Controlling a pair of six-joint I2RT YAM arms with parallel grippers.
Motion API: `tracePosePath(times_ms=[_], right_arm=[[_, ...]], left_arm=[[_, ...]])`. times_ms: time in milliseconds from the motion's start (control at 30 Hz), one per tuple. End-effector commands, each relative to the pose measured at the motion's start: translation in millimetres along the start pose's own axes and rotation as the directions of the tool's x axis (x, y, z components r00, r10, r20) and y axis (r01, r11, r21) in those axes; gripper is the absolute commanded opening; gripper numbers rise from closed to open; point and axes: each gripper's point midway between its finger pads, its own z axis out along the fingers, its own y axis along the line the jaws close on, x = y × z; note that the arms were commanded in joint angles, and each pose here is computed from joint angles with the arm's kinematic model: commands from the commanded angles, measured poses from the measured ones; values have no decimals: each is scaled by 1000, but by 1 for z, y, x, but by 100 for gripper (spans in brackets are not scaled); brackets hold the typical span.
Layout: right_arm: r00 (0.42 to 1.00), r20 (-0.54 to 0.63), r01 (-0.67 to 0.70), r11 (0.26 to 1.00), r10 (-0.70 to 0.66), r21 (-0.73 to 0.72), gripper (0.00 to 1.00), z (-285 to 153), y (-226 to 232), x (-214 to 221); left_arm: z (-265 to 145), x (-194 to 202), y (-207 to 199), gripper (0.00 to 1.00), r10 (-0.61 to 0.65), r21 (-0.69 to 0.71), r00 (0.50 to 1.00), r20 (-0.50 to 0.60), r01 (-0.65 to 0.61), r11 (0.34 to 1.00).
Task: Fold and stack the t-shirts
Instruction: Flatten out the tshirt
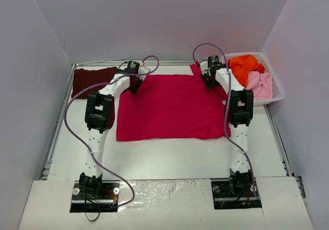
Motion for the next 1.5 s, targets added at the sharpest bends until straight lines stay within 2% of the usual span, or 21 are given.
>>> tracePosePath(times_ms=[0,533,733,800,833,900,933,967,1067,1133,1167,1267,1333,1367,1400,1433,1467], right_arm=[[1000,-5,23,1000,-23,-19,0,12,10,-7],[992,80,94,996,-93,-13,0,51,27,-50],[988,84,124,992,-126,24,0,42,31,-59],[988,93,123,992,-126,34,0,33,29,-63],[985,116,121,992,-126,43,7,20,27,-72],[982,137,121,991,-129,65,11,-1,22,-80],[980,146,124,990,-133,73,19,-9,21,-83],[980,148,123,989,-133,79,20,-15,20,-84],[972,189,118,987,-138,112,23,-48,15,-97],[967,211,114,985,-140,131,28,-70,14,-103],[965,218,114,984,-142,138,33,-77,14,-105],[961,235,113,983,-145,147,36,-105,17,-105],[964,227,108,983,-139,146,41,-120,18,-94],[965,224,108,985,-137,137,41,-125,20,-89],[960,245,104,985,-136,140,42,-145,20,-88],[972,194,110,988,-130,111,42,-135,25,-65],[975,182,111,989,-127,95,43,-139,28,-54]], left_arm=[[13,25,11,2,-6,-26,995,-99,4,1000],[25,26,63,2,-84,-75,991,-105,76,994],[21,19,68,3,-70,-83,994,-87,62,995],[11,10,68,11,-70,-86,996,-63,64,994],[6,6,67,16,-68,-83,996,-52,63,995],[-12,-6,65,17,-62,-92,998,-18,60,994],[-19,-10,65,23,-56,-97,998,-4,55,994],[-23,-11,63,25,-52,-104,999,3,52,993],[-76,-43,65,32,-27,-142,993,111,43,989],[-92,-48,58,33,-12,-146,991,134,32,989],[-115,-59,60,33,-8,-164,983,183,38,986],[-147,-60,59,38,-4,-190,980,199,42,981],[-158,-53,54,39,-4,-183,982,190,39,982],[-178,-54,53,40,1,-186,977,214,39,982],[-184,-50,50,40,14,-177,976,218,25,984],[-182,-35,44,40,19,-168,982,189,13,986],[-202,-36,40,40,35,-158,973,229,2,987]])
